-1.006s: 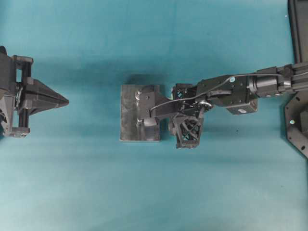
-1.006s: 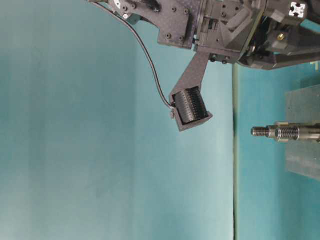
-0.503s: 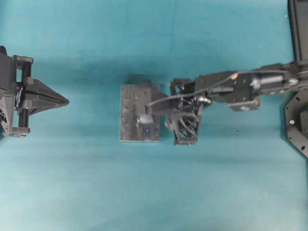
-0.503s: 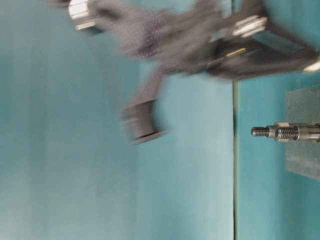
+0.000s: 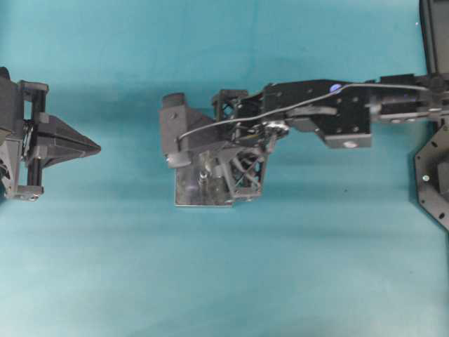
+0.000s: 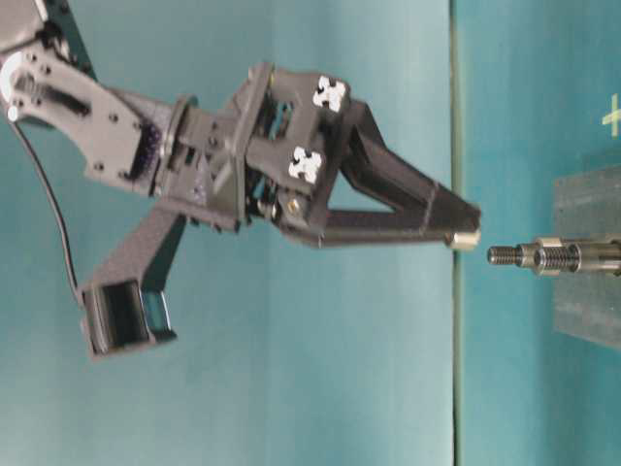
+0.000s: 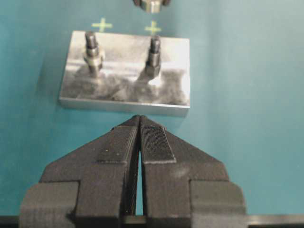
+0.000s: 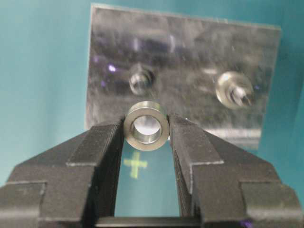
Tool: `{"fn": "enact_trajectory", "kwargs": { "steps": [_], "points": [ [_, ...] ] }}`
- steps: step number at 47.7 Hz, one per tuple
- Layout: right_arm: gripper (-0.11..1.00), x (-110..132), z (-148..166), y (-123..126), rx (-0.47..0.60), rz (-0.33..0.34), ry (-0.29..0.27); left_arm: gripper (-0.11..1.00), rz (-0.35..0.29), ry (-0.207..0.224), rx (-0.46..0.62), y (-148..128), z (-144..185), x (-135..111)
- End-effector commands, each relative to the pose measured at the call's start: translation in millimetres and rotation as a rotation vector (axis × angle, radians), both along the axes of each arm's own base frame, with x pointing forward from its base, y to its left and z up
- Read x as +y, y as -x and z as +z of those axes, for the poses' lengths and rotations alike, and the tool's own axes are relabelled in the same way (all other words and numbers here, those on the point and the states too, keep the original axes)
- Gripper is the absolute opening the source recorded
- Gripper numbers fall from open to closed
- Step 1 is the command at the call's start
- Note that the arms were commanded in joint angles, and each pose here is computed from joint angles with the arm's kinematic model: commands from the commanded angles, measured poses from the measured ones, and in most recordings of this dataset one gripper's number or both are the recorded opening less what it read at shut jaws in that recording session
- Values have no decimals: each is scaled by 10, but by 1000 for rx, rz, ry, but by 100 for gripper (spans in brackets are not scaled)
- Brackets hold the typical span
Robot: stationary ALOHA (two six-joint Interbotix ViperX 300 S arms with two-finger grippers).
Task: Insert the washer onto the shaft.
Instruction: 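Carry the washer over the lower shaft and lower it onto the shaft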
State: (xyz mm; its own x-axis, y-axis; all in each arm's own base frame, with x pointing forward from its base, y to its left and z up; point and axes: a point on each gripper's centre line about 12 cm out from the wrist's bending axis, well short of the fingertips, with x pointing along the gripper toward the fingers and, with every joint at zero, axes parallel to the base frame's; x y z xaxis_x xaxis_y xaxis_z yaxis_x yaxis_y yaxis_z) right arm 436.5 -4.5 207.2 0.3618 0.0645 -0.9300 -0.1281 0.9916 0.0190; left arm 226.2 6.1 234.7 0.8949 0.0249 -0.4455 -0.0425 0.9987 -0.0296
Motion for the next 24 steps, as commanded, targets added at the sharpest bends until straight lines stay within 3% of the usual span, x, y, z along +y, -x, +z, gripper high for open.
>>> {"fn": "enact_trajectory", "kwargs": {
  "steps": [1, 24],
  "points": [
    [33, 51, 141, -59, -41, 10, 1, 0, 0, -1, -32, -41, 109, 1],
    [33, 70, -56, -198, -20, 31, 13, 0, 0, -1, -32, -33, 104, 1]
  ]
}}
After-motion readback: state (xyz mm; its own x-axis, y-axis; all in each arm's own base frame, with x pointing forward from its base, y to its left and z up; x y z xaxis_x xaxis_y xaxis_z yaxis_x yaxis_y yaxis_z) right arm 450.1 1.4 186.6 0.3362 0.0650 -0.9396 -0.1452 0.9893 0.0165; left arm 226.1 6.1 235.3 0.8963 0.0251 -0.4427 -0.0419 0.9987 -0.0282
